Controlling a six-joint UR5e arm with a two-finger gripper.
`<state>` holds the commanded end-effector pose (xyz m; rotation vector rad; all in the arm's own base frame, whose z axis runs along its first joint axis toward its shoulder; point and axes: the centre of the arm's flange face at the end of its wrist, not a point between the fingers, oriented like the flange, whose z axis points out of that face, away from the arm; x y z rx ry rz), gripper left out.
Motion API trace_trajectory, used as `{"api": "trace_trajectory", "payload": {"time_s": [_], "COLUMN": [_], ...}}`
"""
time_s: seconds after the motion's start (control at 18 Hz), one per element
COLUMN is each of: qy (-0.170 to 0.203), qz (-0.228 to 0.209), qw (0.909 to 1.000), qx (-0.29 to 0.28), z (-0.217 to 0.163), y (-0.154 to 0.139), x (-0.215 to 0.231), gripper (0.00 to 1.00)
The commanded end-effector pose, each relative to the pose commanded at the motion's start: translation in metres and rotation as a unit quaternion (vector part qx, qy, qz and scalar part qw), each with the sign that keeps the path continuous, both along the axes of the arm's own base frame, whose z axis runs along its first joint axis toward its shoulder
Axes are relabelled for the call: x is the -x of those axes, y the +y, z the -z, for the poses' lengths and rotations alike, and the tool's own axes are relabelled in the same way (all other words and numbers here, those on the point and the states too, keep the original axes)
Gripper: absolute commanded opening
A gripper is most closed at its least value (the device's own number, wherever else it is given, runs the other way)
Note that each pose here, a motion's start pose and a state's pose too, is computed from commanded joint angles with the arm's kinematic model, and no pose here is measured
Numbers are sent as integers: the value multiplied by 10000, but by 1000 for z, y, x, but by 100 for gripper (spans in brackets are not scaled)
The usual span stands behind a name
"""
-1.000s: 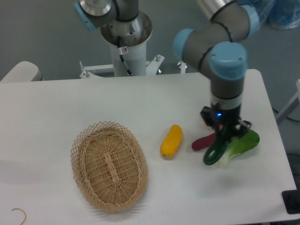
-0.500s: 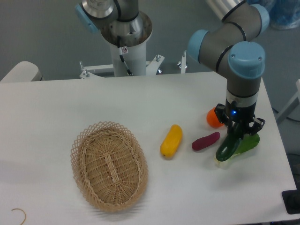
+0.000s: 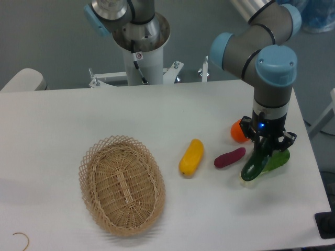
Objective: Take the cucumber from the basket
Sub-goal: 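Hold the cucumber raised beside the bok choy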
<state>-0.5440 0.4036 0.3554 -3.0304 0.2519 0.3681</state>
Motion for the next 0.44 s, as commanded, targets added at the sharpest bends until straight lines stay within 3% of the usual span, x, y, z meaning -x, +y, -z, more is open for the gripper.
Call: {"api": "trace_trajectory", "payload": {"time_s": [0.44], "qy": [10], "qz": [-14], "qw": [10000], "qx": [-15], "z": [-2], "y": [2], "x": [-3], "gripper": [22]}}
